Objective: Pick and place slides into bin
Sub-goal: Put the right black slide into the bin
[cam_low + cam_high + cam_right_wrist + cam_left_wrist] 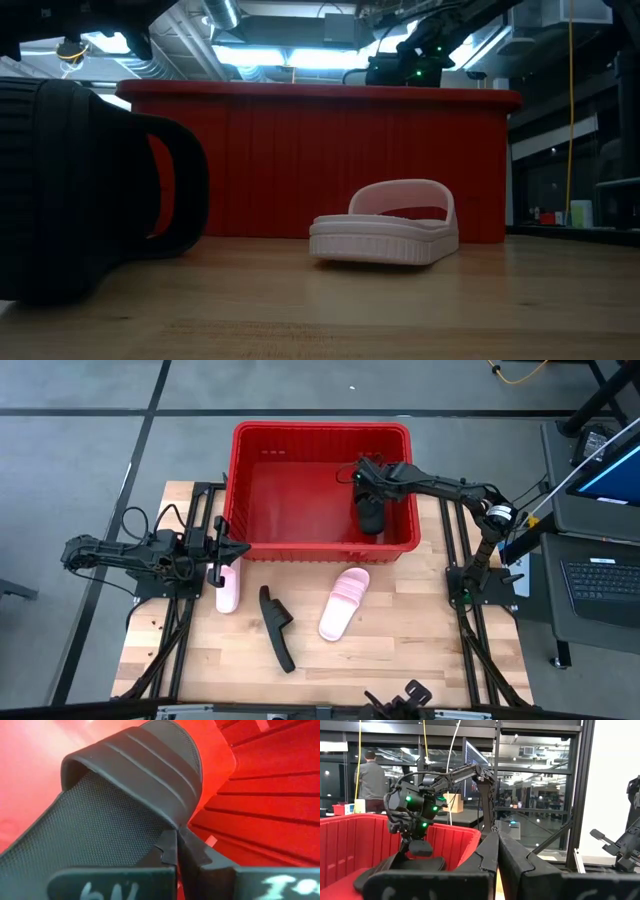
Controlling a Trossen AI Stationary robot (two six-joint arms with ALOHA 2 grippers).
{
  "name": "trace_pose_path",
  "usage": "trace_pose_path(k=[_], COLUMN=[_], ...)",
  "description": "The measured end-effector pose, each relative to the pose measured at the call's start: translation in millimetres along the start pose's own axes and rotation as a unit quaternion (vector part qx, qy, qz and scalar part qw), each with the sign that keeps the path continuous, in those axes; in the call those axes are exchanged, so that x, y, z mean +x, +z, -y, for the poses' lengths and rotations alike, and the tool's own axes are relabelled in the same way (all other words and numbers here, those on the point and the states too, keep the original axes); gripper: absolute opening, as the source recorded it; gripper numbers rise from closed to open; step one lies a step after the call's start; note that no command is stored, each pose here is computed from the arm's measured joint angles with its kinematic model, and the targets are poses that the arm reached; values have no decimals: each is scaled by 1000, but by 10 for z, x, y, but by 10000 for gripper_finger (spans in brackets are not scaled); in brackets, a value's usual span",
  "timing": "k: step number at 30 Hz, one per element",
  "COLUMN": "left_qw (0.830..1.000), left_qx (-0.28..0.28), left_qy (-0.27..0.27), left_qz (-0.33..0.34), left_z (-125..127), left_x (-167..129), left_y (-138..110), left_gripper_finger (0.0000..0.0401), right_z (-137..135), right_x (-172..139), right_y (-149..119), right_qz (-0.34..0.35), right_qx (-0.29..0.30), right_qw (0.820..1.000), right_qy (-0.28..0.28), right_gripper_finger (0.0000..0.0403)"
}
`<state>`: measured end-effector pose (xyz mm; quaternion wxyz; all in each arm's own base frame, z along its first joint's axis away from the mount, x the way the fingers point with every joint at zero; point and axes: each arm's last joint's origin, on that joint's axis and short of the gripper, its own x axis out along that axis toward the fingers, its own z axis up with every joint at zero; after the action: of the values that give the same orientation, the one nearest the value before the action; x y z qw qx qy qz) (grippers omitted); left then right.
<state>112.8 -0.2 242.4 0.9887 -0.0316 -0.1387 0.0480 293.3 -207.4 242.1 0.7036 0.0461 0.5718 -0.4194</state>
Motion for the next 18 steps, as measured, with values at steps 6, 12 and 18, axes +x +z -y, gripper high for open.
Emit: trace_pose_path(k=[6, 12, 18], left_qw=[1000, 1000, 1000], left_qx=[0, 0, 0], left_qy=[0, 0, 0], left_qz=[0, 0, 0], left_z=[0, 0, 0], left_x=[0, 0, 0], left_y=[0, 0, 0], left_gripper_finger=[4, 4, 4], right_z=[-6, -6, -8], right_x=[0, 0, -1], right_y=[16, 12, 12], right_qz=[8, 6, 6], right_qx=[-18, -33, -46], right_qw=[1000, 999, 999], right_qy=[10, 10, 10], right_gripper_finger=[2, 12, 57])
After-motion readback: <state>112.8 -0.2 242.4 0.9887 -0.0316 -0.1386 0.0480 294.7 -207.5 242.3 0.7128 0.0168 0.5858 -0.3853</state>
